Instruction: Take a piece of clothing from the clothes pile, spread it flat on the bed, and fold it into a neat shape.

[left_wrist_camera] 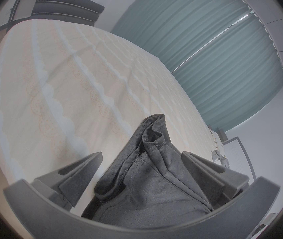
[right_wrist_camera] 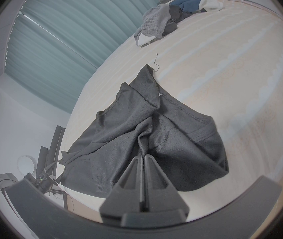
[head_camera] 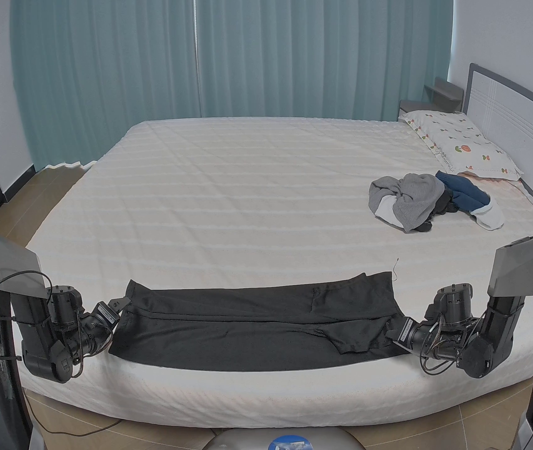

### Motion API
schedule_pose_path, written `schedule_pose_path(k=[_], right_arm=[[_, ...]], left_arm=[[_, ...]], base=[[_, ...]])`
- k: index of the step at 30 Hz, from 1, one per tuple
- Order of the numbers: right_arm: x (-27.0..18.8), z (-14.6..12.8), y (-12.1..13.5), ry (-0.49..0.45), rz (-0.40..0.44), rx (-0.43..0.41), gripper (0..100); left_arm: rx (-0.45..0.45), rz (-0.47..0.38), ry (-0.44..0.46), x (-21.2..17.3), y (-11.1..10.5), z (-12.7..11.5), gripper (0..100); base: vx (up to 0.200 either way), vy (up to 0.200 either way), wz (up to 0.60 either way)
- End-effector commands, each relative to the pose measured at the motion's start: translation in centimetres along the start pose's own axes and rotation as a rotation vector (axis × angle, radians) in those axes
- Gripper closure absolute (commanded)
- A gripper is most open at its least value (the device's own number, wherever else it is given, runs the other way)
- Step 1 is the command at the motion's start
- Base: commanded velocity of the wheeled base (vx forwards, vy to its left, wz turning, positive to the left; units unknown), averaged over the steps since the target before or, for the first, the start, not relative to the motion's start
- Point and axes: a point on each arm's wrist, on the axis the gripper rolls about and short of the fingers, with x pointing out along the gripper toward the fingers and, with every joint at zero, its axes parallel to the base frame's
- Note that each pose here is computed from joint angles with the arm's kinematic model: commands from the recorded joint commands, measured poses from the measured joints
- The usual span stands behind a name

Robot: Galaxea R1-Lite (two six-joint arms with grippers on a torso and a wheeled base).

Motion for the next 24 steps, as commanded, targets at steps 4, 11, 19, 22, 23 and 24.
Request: schedule_pose_path(k=[4,11,19,22,23,24], right_arm=[[-1.3,0.3,-0.1,-0.011,-0.007,-0.005,100],[-1.9,0.3,-1.1,0.004,-0.028,-0.033,100],[-2.6,0.5,-1.4,0.015,-0.013,-0.045,100],[-2.9,0.4,-1.9,0.033,-0.016,-0.059,100],[-2.9,0.3,-2.1,0.043,-0.014,-0.061,100],[-3.0,0.2,-2.2,0.051,-0.013,-0.063,100]], left_arm=[[-0.001,0.001,0.0,0.0,0.0,0.0,0],[-0.001,0.001,0.0,0.0,0.0,0.0,0],[-0.001,0.001,0.0,0.0,0.0,0.0,0],[-0.001,0.001,0.0,0.0,0.0,0.0,0],[-0.001,0.001,0.0,0.0,0.0,0.0,0],[-0.001,0.001,0.0,0.0,0.0,0.0,0]], base=[[0.0,0.0,0.0],[0.0,0.0,0.0],[0.0,0.0,0.0],[0.0,0.0,0.0],[0.0,0.0,0.0],[0.0,0.0,0.0]])
